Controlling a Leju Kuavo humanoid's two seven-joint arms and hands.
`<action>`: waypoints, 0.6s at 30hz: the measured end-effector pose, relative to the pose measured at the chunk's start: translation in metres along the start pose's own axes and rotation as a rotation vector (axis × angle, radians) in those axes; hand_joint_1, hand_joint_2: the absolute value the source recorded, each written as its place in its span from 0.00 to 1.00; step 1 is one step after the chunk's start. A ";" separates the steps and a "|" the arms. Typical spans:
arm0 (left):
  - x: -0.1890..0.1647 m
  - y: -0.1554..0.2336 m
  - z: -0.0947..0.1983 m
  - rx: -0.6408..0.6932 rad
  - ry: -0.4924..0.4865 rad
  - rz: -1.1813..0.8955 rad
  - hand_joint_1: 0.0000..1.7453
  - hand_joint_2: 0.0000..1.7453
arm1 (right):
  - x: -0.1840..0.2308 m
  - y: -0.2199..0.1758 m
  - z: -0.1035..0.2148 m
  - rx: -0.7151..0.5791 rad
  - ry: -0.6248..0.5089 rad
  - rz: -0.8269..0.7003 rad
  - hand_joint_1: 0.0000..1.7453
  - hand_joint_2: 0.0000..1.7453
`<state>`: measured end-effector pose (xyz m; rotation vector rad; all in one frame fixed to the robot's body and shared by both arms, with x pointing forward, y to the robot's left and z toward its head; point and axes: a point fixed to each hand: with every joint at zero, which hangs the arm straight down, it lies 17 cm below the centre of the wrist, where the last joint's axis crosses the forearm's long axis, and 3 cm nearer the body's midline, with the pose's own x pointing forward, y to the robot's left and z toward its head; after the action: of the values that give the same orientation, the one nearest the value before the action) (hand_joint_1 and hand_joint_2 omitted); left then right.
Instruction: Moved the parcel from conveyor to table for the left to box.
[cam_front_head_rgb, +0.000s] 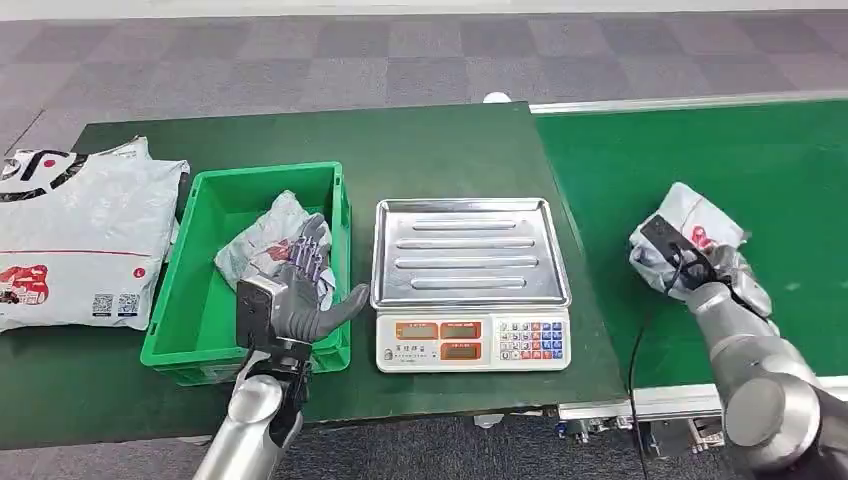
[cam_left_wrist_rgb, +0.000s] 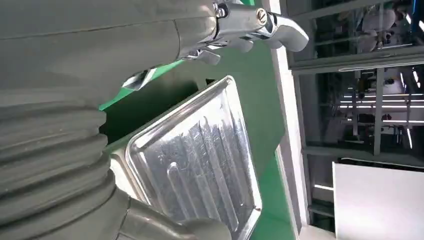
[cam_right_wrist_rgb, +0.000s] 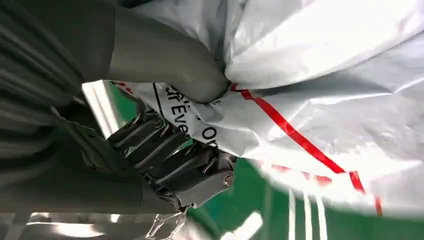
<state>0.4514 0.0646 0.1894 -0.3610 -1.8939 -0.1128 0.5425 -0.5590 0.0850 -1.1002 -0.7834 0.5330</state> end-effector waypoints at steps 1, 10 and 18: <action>0.000 0.000 0.000 0.003 0.000 -0.004 0.00 1.00 | 0.016 -0.017 -0.002 -0.064 -0.048 -0.022 1.00 1.00; 0.004 -0.009 -0.016 -0.019 -0.026 -0.023 0.00 1.00 | 0.107 -0.116 0.027 -0.421 -0.304 -0.189 1.00 1.00; -0.002 -0.012 -0.019 -0.027 -0.013 -0.023 0.00 1.00 | 0.121 -0.120 0.042 -0.463 -0.366 -0.176 1.00 1.00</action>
<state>0.4660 0.0484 0.1951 -0.3586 -1.9118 -0.1520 0.5860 -0.4920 0.2417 -1.3577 -1.3590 0.4166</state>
